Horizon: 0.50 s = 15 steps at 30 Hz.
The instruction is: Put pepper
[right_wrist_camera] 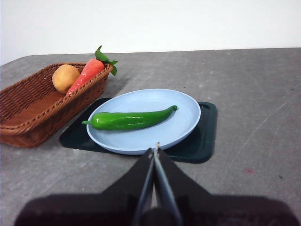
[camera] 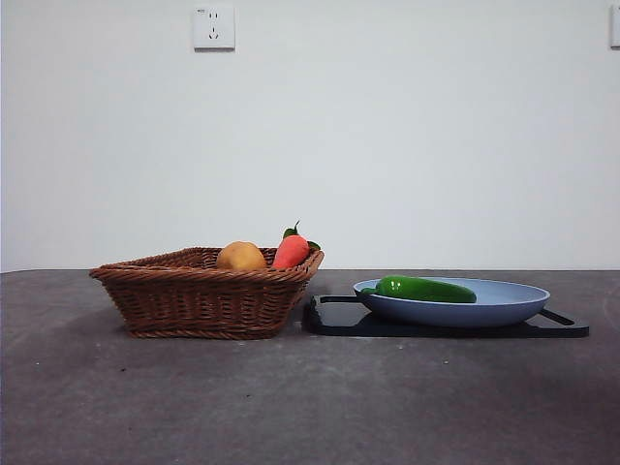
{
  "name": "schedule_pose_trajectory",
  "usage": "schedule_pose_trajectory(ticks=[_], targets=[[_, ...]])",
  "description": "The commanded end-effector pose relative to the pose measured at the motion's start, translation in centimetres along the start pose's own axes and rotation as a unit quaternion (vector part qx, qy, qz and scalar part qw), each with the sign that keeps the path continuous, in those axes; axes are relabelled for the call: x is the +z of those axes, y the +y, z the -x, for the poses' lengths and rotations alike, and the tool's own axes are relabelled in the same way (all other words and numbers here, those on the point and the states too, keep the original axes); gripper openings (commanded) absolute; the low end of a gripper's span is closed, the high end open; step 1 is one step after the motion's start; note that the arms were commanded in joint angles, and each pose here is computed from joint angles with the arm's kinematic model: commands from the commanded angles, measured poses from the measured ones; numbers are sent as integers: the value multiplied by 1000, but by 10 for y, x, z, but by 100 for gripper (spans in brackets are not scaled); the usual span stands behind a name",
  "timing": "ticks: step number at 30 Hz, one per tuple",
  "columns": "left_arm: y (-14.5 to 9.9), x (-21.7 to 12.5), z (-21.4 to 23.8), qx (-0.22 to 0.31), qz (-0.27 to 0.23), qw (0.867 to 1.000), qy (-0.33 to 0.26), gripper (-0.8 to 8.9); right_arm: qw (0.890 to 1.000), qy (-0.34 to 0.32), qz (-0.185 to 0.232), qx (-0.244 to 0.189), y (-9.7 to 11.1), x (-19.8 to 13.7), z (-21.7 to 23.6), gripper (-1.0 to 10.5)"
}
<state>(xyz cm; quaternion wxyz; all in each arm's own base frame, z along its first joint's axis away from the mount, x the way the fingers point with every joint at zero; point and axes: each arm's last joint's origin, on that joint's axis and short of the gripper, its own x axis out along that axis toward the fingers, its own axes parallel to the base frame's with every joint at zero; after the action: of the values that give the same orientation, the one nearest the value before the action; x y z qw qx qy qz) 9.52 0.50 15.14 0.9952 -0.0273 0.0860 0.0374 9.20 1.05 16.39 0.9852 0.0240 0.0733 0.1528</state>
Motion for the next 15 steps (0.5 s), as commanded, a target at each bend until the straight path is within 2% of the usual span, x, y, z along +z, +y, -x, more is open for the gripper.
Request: schedule_pose_trajectory(ticks=[1, 15], targets=[[0, -2, 0, -1, 2, 1000, 1, 8, 1000, 4, -4, -3, -1, -6, -2, 11], [0, -2, 0, -1, 2, 1000, 1, 8, 1000, 12, -14, -1, -1, -12, -3, 11]])
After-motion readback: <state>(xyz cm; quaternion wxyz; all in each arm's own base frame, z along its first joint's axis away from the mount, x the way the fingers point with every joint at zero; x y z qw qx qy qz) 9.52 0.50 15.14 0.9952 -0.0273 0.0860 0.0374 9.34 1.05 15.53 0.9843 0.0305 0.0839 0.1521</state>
